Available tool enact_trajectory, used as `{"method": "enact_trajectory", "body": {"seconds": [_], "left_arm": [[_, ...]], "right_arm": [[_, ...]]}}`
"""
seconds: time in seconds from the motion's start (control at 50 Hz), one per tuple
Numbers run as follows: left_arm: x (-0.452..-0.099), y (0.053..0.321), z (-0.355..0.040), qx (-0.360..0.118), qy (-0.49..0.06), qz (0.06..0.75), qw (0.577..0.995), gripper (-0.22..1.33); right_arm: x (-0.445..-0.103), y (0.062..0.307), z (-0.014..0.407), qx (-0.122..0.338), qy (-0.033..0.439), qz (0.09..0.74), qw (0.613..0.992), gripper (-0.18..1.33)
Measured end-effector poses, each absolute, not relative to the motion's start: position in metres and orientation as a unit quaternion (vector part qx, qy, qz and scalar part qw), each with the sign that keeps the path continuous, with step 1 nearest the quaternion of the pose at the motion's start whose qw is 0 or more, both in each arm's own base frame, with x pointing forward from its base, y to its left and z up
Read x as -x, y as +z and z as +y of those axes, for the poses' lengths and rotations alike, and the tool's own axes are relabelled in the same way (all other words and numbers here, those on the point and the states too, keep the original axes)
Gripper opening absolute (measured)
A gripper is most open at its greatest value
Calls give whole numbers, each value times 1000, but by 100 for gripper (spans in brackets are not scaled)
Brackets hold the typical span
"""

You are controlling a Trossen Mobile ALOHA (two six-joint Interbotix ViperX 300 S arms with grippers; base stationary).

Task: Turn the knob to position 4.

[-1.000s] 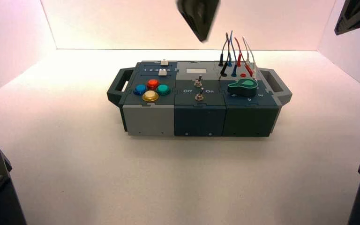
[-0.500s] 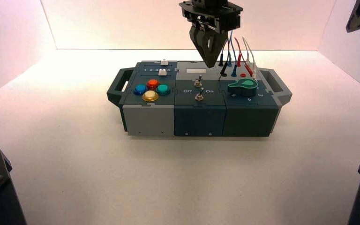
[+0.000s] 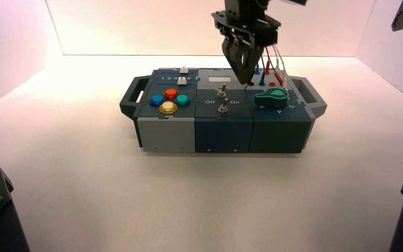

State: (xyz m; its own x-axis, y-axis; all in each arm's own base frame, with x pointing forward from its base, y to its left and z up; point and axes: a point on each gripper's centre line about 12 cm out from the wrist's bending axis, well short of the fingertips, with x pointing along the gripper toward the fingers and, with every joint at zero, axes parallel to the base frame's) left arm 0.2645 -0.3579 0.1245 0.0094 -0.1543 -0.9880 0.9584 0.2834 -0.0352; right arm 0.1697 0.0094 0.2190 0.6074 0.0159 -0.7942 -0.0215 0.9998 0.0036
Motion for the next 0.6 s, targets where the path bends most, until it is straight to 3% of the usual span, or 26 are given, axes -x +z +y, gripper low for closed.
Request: {"method": "enact_trajectory", "body": {"seconds": [0.6], "left_arm": [[-268, 110, -371, -387, -468, 530, 591, -16]], "right_arm": [[-170, 219, 10, 2, 11, 442, 897, -14]]}}
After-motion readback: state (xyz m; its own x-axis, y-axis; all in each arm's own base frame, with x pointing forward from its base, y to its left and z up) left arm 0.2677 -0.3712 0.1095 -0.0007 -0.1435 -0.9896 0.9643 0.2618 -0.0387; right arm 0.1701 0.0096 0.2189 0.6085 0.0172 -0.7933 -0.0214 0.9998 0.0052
